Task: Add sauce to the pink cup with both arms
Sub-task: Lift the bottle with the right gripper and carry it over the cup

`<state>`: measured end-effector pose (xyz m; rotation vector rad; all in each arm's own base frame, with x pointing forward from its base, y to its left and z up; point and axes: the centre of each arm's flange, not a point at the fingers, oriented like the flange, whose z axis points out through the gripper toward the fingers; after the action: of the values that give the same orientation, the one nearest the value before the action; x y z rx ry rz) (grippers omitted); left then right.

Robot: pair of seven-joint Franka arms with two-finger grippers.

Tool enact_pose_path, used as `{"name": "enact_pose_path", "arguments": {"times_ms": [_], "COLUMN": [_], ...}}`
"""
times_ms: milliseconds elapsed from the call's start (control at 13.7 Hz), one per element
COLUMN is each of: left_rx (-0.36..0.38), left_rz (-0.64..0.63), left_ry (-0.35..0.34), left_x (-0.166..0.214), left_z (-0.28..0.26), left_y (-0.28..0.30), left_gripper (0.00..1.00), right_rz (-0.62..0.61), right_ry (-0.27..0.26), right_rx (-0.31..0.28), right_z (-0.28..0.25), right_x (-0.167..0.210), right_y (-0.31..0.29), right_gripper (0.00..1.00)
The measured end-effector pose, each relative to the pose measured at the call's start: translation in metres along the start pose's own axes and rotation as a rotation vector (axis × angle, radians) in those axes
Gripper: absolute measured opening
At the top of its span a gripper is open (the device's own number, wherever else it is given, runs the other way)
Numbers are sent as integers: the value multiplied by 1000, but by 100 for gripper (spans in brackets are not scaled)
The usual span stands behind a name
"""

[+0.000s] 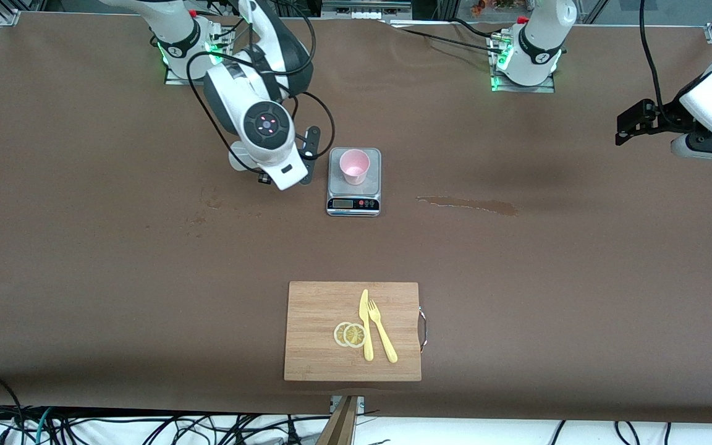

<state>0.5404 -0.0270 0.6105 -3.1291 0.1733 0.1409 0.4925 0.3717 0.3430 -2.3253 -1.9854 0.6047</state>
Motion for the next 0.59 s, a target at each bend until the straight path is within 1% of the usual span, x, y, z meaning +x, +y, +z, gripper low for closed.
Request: {"name": "enact_pose_path", "arguments": {"times_ms": [293,585], "left_rx": [0,0], "left_rz": [0,0], "left_ry": [-1,-1], "left_x": [0,0], "left_z": [0,0], "left_y": [0,0], "left_gripper": [100,100], "right_rz": [24,19], "right_ry": [-31,-89], "right_rx": [12,-21], "right_z": [11,20], "right_x": [13,31], "right_y": [8,-1], "right_gripper": [33,33]}}
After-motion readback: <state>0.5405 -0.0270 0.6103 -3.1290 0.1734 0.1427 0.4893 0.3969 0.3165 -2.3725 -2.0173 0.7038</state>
